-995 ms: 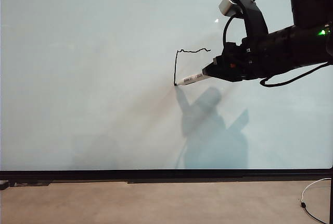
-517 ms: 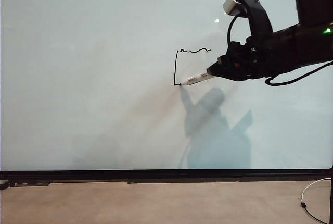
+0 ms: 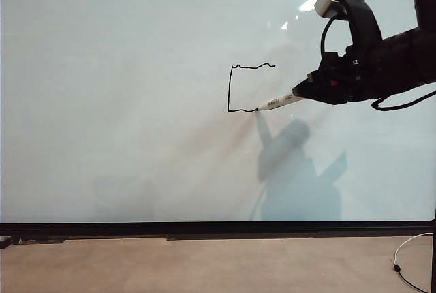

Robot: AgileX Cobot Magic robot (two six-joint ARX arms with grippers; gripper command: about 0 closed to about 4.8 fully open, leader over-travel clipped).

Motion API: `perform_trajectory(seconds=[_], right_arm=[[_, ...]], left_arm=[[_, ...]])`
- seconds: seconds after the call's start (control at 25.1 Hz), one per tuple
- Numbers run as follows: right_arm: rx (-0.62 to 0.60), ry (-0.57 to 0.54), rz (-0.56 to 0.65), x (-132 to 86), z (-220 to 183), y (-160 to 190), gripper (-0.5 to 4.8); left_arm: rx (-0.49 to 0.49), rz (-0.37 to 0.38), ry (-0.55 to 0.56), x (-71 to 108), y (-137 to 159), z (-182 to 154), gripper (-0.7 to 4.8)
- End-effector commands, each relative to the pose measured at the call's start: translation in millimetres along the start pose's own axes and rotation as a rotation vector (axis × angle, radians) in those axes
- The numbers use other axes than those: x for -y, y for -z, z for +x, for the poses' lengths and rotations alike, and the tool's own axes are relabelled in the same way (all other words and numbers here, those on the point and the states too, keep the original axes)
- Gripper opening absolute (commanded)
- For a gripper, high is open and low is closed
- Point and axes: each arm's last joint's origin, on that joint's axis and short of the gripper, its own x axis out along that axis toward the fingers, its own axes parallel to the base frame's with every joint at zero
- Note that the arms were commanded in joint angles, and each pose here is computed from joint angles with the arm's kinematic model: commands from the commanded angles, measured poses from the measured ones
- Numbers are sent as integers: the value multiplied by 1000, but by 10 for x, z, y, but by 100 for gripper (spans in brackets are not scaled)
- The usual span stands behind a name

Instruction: Pick up the pen on the shelf to the right of the whiteboard and draw a rectangle.

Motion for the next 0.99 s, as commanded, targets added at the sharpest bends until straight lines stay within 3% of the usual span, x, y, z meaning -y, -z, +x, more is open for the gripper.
perform_trajectory(seconds=[0.04, 0.56, 0.84, 0.99], right_arm=[[27, 30, -11, 43, -38, -50, -6], [18, 67, -7, 100, -171, 1, -6], [53, -4, -19, 42, -232, -82, -6], [12, 2, -96, -1, -298, -141, -6]], left_arm=[[8, 4, 0, 0, -14, -2, -4], [8, 4, 0, 0, -16, -2, -4], [8, 4, 0, 0, -16, -2, -4], [8, 4, 0, 0, -16, -2, -5]])
